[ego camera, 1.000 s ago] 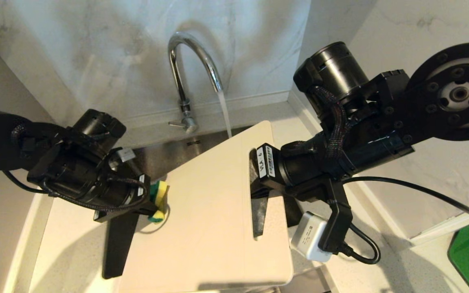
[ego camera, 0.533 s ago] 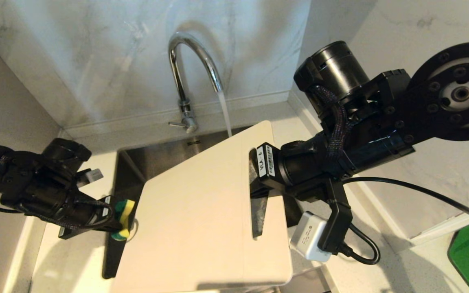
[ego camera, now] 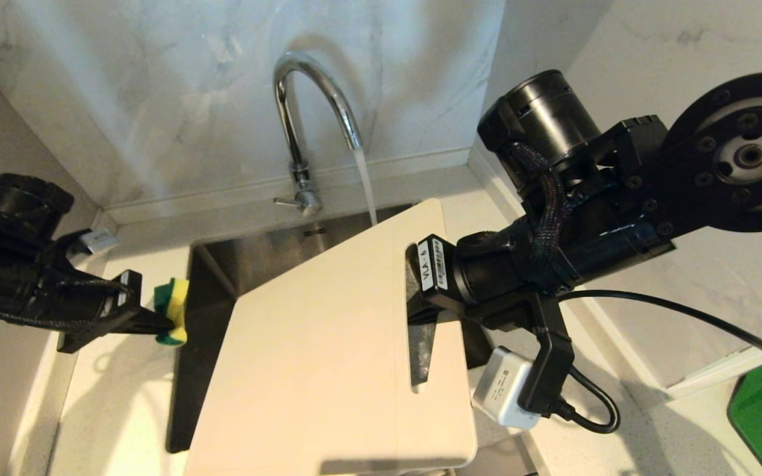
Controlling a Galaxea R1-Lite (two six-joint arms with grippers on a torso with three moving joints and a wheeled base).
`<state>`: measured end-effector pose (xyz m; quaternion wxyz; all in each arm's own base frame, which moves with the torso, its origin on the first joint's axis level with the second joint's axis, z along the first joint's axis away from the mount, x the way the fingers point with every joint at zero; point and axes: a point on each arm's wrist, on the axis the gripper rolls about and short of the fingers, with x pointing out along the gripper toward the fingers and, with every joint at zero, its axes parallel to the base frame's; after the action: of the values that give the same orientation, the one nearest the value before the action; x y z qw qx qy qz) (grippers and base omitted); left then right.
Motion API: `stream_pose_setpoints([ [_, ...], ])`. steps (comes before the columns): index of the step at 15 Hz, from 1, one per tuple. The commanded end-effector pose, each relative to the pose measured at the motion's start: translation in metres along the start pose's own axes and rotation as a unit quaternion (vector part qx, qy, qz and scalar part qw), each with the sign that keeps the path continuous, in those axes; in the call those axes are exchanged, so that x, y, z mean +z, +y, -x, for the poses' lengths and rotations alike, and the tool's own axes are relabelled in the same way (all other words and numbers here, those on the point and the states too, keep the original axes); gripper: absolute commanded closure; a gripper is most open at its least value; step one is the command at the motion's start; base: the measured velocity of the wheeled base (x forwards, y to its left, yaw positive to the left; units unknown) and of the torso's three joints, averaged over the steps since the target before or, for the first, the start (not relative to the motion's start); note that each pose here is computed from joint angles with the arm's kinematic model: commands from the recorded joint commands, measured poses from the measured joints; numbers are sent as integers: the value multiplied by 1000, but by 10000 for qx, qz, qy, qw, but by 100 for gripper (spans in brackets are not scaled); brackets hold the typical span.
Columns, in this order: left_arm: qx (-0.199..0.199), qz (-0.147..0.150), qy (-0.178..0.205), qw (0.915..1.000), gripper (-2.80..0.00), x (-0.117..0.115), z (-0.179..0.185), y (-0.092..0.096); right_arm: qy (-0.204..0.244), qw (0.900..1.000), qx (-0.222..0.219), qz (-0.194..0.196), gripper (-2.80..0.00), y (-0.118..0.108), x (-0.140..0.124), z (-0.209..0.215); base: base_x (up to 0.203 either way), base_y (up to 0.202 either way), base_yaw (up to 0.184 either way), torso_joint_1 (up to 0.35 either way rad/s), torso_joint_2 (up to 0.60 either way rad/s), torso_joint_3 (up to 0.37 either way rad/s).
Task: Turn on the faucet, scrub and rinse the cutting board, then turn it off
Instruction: Scrub the cutting board underwater
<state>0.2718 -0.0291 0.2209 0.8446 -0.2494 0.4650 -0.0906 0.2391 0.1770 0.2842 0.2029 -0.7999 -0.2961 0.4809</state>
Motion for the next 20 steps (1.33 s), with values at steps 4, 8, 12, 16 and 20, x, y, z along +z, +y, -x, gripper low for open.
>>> stream_pose_setpoints([
  [4,-1094,-823,497,9893,0,-53,58,-86,-22,10000,2,55,0,1,-1,-2,0,0,0,0,0,0],
  [8,-1239,-1660,1131,9718,0,-123,57,-144,-20,10000,0,48,0,0,-1,-2,0,0,0,0,0,0],
  [12,-650,-1770,1370,9725,0,-145,32,-144,-48,10000,35,29,0,3,1,-1,0,0,0,0,0,0],
  [16,-523,-1510,1394,9773,0,-146,29,-141,-79,9999,68,1,0,5,3,-2,0,0,0,0,0,0],
  [20,-269,-1276,1478,9804,0,-148,26,-125,-56,10000,66,-10,0,6,3,1,0,0,0,0,0,0],
])
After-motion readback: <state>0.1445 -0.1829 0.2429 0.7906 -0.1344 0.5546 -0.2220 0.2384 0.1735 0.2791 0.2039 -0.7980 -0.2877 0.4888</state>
